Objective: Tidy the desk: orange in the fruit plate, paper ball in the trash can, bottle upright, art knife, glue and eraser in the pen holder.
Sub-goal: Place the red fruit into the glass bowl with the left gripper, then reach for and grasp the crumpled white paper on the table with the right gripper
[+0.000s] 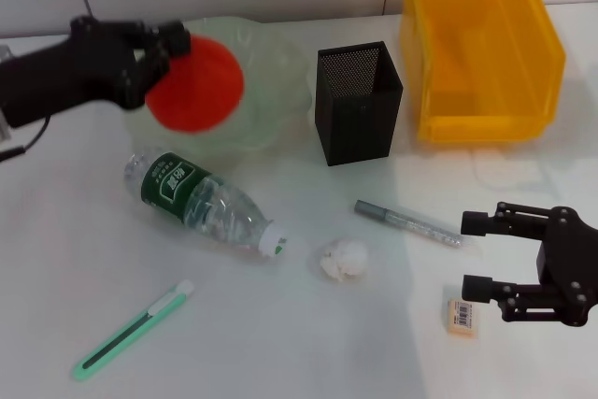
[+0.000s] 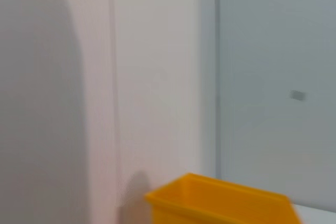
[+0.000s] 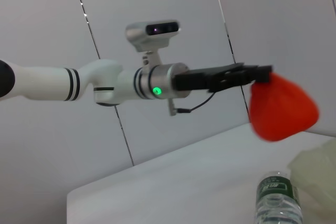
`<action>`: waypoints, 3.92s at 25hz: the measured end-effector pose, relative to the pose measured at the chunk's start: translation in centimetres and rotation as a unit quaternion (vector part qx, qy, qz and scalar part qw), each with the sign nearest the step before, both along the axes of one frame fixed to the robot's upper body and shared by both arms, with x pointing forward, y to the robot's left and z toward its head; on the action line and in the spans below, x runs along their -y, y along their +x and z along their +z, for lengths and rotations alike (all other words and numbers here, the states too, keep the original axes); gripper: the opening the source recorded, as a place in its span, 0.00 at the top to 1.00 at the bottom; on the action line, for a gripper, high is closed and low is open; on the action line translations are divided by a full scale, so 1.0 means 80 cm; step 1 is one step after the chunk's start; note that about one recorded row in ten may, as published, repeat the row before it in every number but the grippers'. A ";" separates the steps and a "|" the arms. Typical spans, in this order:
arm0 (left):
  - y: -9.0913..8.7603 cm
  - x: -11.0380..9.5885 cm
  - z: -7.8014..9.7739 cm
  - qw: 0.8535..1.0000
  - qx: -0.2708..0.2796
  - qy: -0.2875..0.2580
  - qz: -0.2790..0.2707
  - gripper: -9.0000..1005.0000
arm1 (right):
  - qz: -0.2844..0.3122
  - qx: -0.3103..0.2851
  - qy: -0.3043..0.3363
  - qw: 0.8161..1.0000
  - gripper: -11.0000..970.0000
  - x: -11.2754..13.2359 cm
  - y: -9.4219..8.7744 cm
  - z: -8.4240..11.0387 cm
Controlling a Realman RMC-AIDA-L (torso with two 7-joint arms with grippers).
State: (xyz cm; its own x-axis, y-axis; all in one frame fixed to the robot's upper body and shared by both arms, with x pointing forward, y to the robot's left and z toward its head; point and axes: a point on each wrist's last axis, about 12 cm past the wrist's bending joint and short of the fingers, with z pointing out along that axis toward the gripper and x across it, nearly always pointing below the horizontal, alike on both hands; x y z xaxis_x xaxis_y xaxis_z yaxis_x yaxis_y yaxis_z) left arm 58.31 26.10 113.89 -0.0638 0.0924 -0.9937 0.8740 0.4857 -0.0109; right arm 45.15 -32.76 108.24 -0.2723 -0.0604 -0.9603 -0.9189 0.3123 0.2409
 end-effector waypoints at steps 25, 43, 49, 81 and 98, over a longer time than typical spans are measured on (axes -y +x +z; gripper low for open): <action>0.070 0.048 -0.035 0.987 -0.028 0.084 0.133 0.72 | -0.002 0.001 -0.003 1.000 0.20 -0.003 0.005 -0.001; -0.058 0.023 -0.055 0.995 0.005 -0.013 -0.096 0.25 | -0.058 -0.004 -0.035 0.998 0.20 0.033 0.028 0.059; -0.109 0.008 -0.089 0.993 0.012 -0.031 -0.111 0.17 | -0.048 -0.052 -0.131 0.989 0.20 0.026 0.061 0.125; -0.135 -0.005 -0.115 0.995 -0.035 -0.004 -0.097 0.18 | 0.016 -0.113 -0.487 0.866 0.20 -0.224 0.139 0.086; -0.134 -0.005 -0.115 0.994 -0.042 -0.005 -0.096 0.18 | 0.023 -0.110 -0.499 0.859 0.20 -0.252 0.135 0.062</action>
State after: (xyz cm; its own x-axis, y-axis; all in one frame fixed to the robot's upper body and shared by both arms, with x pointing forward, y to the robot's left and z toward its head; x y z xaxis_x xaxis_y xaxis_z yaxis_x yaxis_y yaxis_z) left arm 47.60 26.49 104.70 -0.1291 0.1006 -0.9865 0.9467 0.3086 -0.0924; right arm 55.99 -12.61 113.23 -0.4160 -0.8397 -0.3490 -0.9023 0.4288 0.0439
